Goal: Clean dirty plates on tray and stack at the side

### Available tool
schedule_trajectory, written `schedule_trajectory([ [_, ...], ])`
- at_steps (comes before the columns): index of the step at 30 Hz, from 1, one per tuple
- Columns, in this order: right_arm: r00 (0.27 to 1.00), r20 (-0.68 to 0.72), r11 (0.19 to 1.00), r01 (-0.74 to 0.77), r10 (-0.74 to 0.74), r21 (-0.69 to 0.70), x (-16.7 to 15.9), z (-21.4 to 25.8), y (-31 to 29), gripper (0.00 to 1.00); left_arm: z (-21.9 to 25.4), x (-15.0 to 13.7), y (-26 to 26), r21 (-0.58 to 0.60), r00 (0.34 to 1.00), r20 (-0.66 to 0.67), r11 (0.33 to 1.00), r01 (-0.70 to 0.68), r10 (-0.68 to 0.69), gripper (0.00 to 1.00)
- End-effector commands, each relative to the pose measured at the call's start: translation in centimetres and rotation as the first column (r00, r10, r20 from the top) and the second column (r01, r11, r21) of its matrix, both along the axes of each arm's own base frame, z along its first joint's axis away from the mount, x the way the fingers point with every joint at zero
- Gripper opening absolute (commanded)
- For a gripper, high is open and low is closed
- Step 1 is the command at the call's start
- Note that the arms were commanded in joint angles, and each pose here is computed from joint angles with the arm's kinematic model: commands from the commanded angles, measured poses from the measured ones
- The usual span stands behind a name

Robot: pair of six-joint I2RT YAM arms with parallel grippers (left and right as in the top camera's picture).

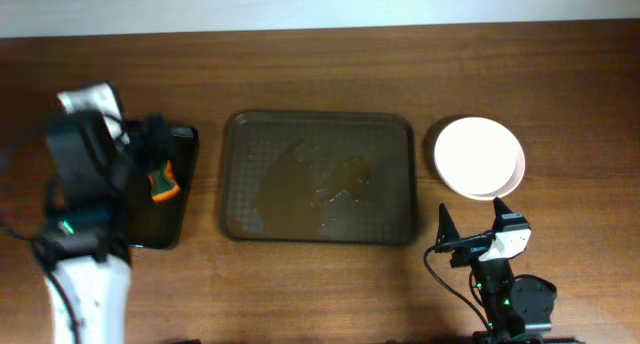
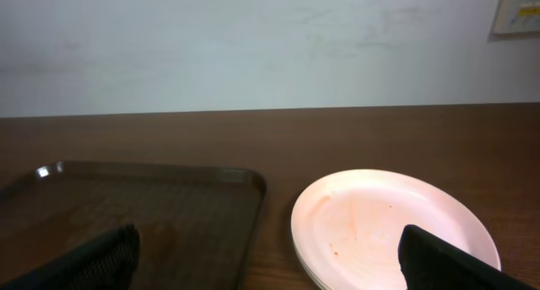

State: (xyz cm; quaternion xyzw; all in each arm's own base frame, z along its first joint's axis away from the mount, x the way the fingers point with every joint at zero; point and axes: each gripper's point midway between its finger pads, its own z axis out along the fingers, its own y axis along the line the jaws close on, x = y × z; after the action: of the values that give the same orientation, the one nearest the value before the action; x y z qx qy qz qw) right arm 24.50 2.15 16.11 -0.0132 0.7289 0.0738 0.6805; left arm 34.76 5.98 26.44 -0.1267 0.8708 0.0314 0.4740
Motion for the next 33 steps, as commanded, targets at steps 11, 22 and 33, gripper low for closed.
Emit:
schedule_trajectory([
  [11,1.000,-0.005,1.000,0.000,0.000,0.000,0.0,-0.3,0.1,0.98,-9.3,-8.3,-1.9,0.160,0.919,0.379,0.986,0.053,-0.111,1.00],
  [22,1.000,-0.007,1.000,0.000,0.000,0.000,0.0,-0.3,0.1,0.98,-10.4,-9.7,-2.1,0.195,0.882,0.455,0.980,0.039,-0.126,1.00],
  [33,1.000,-0.007,1.000,0.000,0.000,0.000,0.0,-0.3,0.1,0.98,-10.8,-10.4,-2.4,0.192,0.885,0.448,0.980,0.047,-0.130,1.00],
])
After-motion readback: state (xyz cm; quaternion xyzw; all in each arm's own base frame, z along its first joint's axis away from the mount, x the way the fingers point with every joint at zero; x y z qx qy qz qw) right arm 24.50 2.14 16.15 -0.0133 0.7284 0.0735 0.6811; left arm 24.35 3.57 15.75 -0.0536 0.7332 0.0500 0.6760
